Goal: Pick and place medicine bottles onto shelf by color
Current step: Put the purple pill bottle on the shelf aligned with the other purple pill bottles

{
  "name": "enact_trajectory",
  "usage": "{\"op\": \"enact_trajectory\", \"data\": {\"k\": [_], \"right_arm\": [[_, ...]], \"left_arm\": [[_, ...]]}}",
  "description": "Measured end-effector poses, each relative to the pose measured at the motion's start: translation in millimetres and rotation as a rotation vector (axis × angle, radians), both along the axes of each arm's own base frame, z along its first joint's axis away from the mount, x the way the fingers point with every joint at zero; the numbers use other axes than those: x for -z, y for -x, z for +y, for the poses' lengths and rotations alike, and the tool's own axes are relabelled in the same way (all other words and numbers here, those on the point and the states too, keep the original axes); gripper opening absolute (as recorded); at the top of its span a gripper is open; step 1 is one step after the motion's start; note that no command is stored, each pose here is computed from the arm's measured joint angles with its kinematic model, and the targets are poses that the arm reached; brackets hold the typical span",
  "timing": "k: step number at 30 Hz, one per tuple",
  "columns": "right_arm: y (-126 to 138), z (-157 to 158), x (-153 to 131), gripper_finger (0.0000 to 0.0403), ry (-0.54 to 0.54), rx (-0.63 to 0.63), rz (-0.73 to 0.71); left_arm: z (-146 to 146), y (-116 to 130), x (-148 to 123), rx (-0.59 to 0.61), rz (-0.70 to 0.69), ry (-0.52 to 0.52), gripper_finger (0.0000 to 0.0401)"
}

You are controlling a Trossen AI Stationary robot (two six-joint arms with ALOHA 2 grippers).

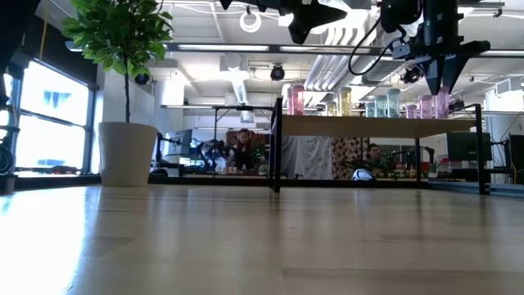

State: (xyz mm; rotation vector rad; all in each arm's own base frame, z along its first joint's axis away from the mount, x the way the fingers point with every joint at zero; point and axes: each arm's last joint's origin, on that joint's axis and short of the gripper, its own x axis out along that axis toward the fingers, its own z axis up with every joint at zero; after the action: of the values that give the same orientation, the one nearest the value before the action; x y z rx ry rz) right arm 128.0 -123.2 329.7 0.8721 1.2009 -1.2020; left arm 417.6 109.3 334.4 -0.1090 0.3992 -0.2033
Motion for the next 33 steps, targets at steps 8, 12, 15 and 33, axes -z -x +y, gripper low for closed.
{"op": "enact_trajectory", "data": {"k": [8,12,15,33], "right_arm": [[0,-3,1,0.0112,0.008,0.009,0.013],[3,-7,1,0.0113,0.002,0.037,-0.004],[5,-9,1,0.0113,-0.006,0.06,-0.017],[7,-15,1,0.0114,0.006,0.097,-0.052]], "left_arm": [[0,0,0,0.0,0.0,0.0,0.0236],[0,0,0,0.0,0.0,0.0,0.0236],[0,0,0,0.0,0.0,0.0,0.0236],[0,0,0,0.0,0.0,0.0,0.0236]]}}
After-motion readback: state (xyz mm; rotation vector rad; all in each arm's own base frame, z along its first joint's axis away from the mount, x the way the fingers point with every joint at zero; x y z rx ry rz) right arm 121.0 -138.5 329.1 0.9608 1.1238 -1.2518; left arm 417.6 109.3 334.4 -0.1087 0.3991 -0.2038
